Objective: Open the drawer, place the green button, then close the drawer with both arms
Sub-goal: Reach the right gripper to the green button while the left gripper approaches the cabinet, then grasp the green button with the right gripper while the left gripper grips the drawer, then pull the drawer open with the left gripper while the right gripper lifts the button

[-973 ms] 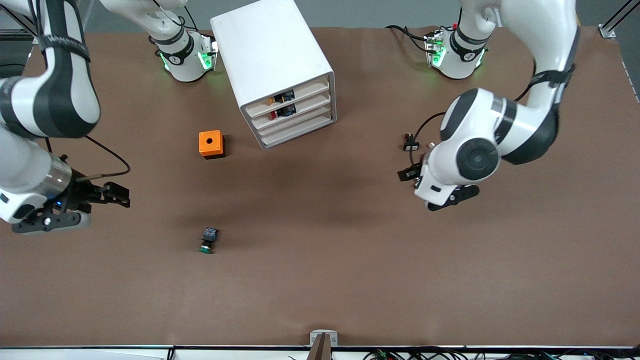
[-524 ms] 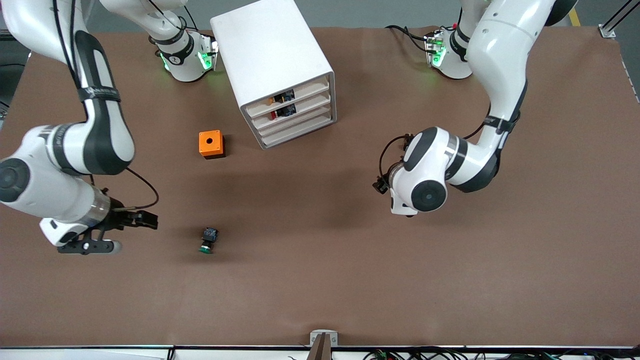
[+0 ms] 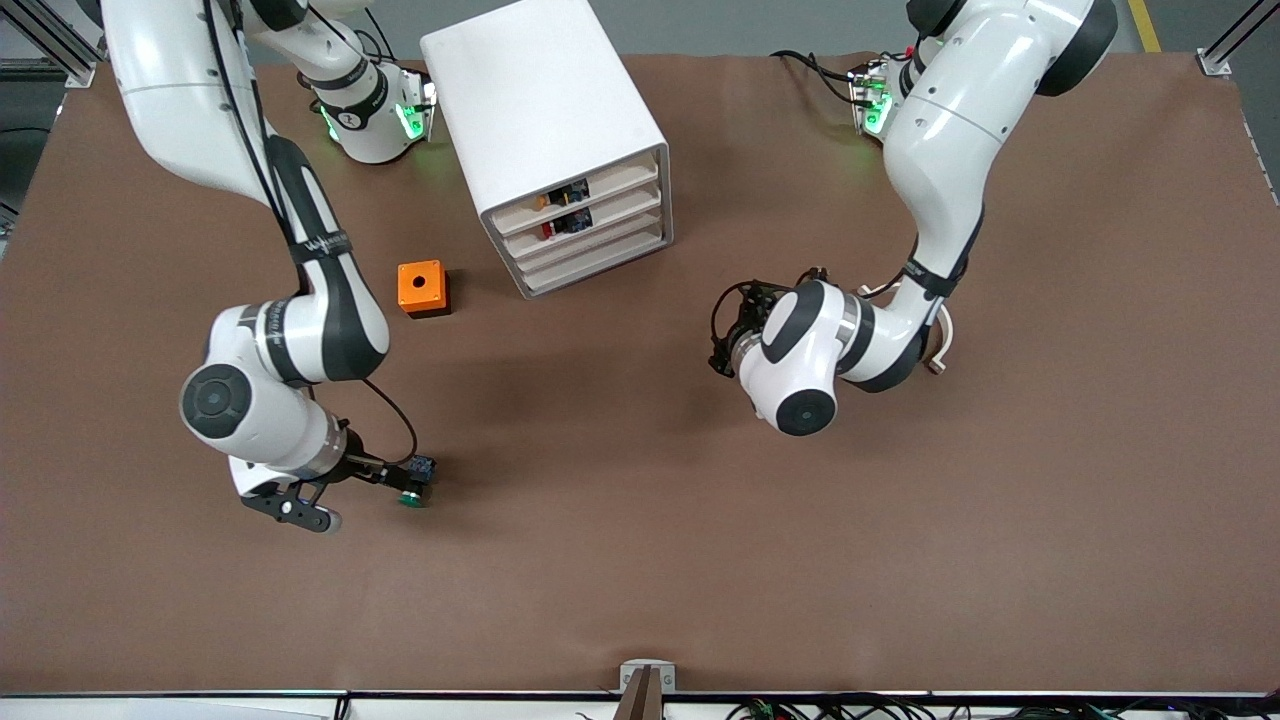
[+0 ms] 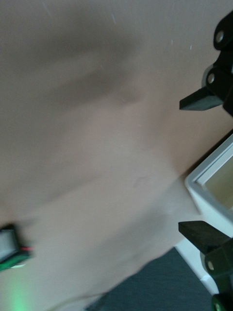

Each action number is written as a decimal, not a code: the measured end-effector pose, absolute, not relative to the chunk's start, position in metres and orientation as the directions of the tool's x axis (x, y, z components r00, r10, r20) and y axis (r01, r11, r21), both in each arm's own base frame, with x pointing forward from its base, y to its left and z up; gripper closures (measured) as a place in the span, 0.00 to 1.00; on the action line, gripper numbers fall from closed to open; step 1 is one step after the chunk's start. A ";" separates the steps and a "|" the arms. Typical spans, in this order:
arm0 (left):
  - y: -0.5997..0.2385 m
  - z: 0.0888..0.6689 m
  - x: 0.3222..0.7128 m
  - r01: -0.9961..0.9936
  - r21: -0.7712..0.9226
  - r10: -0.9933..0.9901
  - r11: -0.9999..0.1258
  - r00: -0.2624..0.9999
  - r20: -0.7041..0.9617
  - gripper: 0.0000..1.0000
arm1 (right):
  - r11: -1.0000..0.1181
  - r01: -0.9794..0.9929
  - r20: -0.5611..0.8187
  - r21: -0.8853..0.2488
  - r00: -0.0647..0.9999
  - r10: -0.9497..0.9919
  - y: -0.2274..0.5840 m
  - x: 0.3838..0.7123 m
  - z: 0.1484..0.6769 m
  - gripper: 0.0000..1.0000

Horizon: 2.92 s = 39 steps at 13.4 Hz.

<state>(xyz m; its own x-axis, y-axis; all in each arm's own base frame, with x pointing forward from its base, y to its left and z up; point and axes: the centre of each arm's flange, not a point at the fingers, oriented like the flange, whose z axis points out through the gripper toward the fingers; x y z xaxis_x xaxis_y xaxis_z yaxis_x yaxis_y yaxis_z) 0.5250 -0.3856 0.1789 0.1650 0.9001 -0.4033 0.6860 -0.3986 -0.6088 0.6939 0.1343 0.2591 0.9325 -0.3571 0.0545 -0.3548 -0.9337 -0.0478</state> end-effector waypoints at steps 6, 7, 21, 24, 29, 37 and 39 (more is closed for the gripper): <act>-0.425 0.162 0.494 0.640 -0.724 0.933 -0.258 -0.030 -0.359 0.02 | -0.906 -0.419 0.067 -0.068 0.904 -0.423 0.142 0.685 0.185 0.00; -0.435 0.161 0.486 0.622 -0.759 0.946 -0.191 -0.091 -0.312 0.02 | -0.901 -0.427 0.058 -0.072 0.900 -0.431 0.143 0.684 0.180 0.01; -0.493 0.142 0.445 0.295 -0.948 0.865 0.118 -0.500 -0.048 0.36 | -0.896 -0.441 -0.042 -0.055 0.898 -0.439 0.155 0.682 0.249 0.58; -0.505 0.140 0.431 0.295 -0.949 0.877 0.111 -0.478 -0.046 0.50 | -0.866 -0.497 -0.079 -0.045 0.866 -0.493 0.159 0.680 0.297 0.58; -0.510 0.127 0.419 0.274 -0.955 0.883 0.115 -0.468 -0.028 0.74 | -0.811 -0.585 -0.179 -0.014 0.799 -0.574 0.172 0.682 0.349 0.58; -0.459 0.148 0.510 0.379 -0.911 0.825 0.165 -0.559 -0.083 0.86 | -0.716 -0.698 -0.256 0.033 0.686 -0.681 0.220 0.667 0.396 0.58; -0.444 0.155 0.533 0.424 -0.891 0.809 0.165 -0.574 -0.124 0.86 | -0.677 -0.734 -0.259 0.051 0.645 -0.719 0.255 0.653 0.405 0.58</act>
